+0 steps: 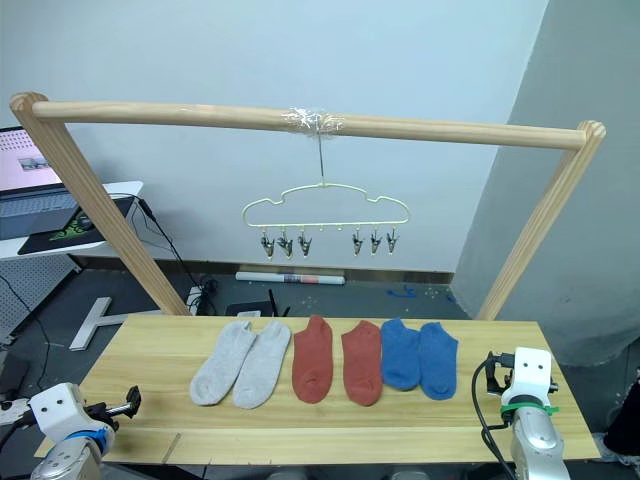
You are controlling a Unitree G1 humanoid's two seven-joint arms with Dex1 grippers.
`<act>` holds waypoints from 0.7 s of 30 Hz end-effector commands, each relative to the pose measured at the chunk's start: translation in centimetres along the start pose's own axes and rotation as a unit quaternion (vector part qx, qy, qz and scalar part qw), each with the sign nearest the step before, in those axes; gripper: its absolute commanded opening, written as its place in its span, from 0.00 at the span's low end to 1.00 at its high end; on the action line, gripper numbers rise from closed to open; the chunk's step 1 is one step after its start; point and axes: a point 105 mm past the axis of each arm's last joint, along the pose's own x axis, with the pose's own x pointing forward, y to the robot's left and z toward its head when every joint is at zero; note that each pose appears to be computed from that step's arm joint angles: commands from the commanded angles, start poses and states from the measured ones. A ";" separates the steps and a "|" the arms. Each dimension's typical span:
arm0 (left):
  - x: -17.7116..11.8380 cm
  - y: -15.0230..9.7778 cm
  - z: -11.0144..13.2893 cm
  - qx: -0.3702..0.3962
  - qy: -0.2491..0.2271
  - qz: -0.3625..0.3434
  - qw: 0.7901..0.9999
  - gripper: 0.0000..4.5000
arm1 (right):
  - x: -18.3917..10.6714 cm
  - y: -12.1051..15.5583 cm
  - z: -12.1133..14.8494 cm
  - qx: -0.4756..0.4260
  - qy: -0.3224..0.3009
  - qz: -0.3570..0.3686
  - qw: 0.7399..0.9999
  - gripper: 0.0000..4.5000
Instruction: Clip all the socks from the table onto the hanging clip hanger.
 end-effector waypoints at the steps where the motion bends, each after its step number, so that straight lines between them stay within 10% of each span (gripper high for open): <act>1: 0.4 0.3 1.5 0.025 -0.025 0.008 0.999 1.00 | 0.1 -0.4 2.0 -0.007 -0.039 -0.008 0.999 0.99; 13: -0.1 0.5 2.8 -0.004 -0.056 -0.034 0.998 1.00 | 0.2 -0.5 2.5 -0.056 -0.064 -0.021 0.996 0.99; 21: -3.3 -1.2 8.2 -0.056 -0.139 -0.104 0.983 1.00 | 0.1 1.7 3.8 -0.017 -0.074 0.071 0.995 0.99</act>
